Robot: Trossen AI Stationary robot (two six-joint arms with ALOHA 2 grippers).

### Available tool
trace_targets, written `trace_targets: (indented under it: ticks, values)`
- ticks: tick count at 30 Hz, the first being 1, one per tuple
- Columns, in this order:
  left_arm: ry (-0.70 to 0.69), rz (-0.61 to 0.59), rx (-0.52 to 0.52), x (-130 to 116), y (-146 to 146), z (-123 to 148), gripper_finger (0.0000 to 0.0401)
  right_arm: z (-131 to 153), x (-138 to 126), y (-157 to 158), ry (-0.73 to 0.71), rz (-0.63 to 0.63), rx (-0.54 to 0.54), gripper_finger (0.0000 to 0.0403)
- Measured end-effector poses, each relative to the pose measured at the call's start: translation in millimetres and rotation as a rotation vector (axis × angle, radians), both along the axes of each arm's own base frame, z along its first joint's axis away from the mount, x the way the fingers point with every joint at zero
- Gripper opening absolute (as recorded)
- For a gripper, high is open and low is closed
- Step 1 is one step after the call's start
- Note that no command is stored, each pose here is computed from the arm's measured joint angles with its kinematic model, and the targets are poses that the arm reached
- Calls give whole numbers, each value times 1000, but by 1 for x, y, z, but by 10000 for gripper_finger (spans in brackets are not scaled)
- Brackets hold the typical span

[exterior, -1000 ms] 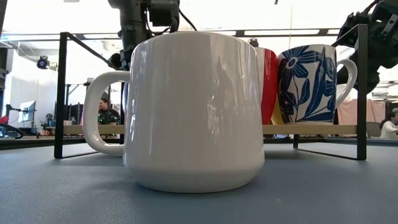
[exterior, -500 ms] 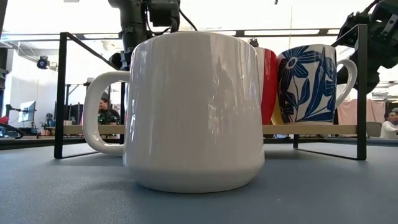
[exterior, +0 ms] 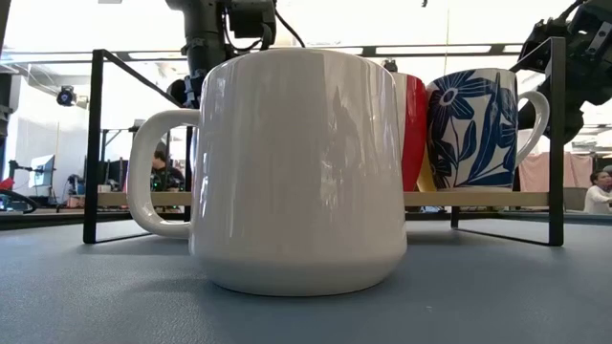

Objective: Place coffee mugs
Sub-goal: Put the black mug on the shelf, then put the white mug on the shelf

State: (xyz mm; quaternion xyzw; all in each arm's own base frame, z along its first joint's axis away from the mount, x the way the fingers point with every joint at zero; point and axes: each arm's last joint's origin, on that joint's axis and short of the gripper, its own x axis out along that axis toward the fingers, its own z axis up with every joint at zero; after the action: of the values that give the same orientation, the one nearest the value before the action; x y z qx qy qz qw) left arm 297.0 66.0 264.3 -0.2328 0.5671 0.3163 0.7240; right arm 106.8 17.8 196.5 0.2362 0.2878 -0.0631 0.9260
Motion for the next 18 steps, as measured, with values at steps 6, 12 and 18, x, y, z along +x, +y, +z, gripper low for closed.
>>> trace_targets:
  ticks: [6,12,18]
  values:
    - [-6,0,-3,0,-1,1,26,0,0,0,0,0,0,59]
    - [-19,-25,-12,-1,-4,4,49,0,0,0,-1,0,0,59]
    - [-22,-29,-1,-2,-3,6,73,0,0,0,0,0,0,59]
